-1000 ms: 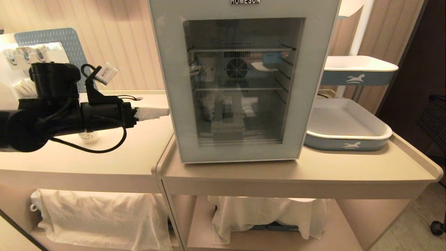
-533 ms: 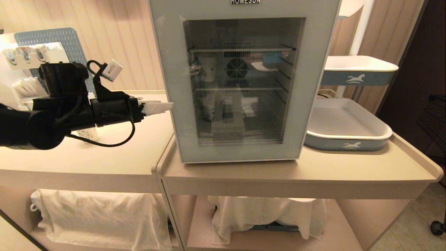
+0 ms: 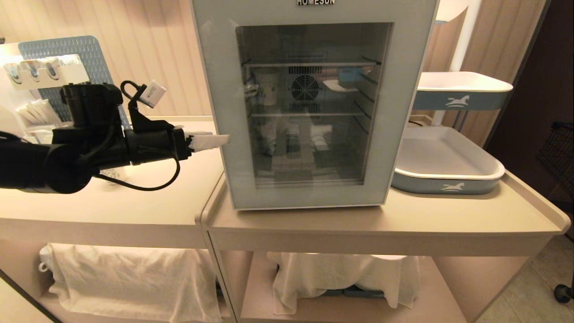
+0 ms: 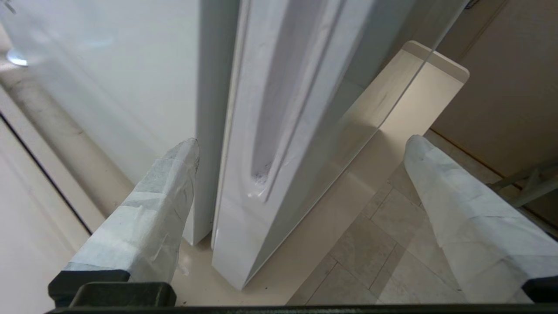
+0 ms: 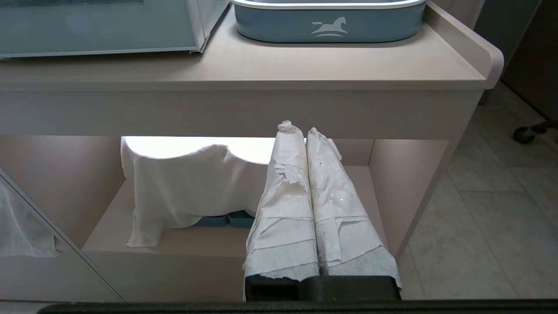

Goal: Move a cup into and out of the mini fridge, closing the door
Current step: Open the freezer door

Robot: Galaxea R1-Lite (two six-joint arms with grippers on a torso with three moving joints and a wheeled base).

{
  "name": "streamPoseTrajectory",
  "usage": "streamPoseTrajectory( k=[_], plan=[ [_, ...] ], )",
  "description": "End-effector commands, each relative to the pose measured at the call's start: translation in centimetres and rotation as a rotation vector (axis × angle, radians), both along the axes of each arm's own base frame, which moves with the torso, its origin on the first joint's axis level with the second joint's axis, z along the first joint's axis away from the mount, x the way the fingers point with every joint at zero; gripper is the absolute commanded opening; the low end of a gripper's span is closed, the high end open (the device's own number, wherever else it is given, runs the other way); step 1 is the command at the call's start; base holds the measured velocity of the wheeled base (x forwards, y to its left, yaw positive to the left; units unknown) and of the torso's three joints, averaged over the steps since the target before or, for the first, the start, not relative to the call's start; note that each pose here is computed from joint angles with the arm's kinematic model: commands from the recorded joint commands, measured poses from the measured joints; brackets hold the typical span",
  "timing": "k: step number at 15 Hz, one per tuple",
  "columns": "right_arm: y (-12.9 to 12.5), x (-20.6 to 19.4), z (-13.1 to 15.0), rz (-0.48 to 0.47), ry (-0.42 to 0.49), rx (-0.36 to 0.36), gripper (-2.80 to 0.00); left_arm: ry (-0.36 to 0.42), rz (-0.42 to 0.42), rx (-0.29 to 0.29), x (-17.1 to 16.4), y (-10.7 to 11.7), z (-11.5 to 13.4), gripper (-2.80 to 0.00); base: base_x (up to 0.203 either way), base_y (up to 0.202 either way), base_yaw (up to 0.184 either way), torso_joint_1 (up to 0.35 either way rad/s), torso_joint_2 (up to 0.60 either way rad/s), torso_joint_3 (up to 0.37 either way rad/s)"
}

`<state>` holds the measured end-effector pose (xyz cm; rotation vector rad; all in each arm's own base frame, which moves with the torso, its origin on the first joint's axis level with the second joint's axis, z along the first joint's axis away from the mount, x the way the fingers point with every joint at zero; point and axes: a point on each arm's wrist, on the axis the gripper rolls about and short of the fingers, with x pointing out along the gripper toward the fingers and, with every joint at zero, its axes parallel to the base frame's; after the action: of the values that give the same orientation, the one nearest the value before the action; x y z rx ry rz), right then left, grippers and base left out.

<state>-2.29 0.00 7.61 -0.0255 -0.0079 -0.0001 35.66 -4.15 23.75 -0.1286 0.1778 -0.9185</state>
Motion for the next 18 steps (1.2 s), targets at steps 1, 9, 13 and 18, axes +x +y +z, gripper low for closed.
streamPoseTrajectory(
  k=[1, 9, 13, 18],
  plan=[
    [0.0, 0.0, 0.0, 0.0, 0.001, -0.004, -2.8, -0.019, -0.013, -0.002, -0.1, -0.3, 0.4, 0.0, 0.0, 0.0, 0.0, 0.0, 0.0, 0.0],
    [0.0, 0.0, 0.0, 0.0, 0.0, -0.001, -2.8, -0.024, -0.051, -0.015, -0.8, -1.7, 1.0, 0.0, 0.0, 0.0, 0.0, 0.0, 0.0, 0.0],
    [0.0, 0.0, 0.0, 0.0, -0.001, -0.001, -2.8, -0.037, -0.078, -0.02, -1.4, -2.6, 1.6, 0.0, 0.0, 0.0, 0.0, 0.0, 0.0, 0.0],
    [0.0, 0.0, 0.0, 0.0, 0.0, -0.003, -2.8, -0.028, -0.1, -0.037, -2.3, -3.3, 2.2, 0.0, 0.0, 0.0, 0.0, 0.0, 0.0, 0.0]
  ],
)
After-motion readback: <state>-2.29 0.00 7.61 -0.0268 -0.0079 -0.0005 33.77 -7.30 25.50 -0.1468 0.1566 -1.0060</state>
